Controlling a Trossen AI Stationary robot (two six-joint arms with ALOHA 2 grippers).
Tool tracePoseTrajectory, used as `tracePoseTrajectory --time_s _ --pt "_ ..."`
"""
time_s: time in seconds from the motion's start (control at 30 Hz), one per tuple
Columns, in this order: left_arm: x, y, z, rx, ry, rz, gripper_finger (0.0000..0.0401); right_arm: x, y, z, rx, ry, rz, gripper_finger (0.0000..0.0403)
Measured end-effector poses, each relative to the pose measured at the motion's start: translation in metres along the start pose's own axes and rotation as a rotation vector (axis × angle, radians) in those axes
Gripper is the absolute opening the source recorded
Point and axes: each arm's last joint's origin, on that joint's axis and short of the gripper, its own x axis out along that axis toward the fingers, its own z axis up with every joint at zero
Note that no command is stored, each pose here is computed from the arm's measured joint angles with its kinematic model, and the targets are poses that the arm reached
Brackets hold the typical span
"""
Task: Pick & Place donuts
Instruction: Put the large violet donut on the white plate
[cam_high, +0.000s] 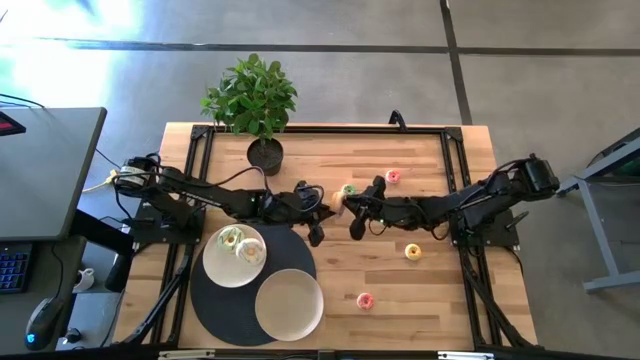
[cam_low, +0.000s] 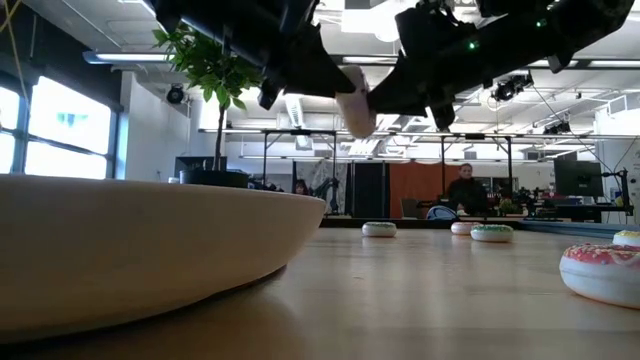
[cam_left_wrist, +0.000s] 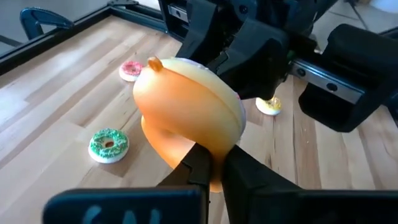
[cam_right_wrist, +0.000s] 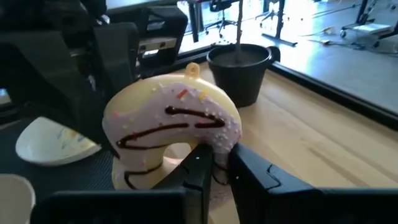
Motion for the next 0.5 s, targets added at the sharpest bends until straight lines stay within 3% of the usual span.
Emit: tracePoseTrajectory --time_s 0.5 --pt "-0.0081 0.0072 -0.006 0.036 0.125 0.027 0.0005 -0.0004 0.0006 -0.0059 0.019 0.076 0.062 0.013"
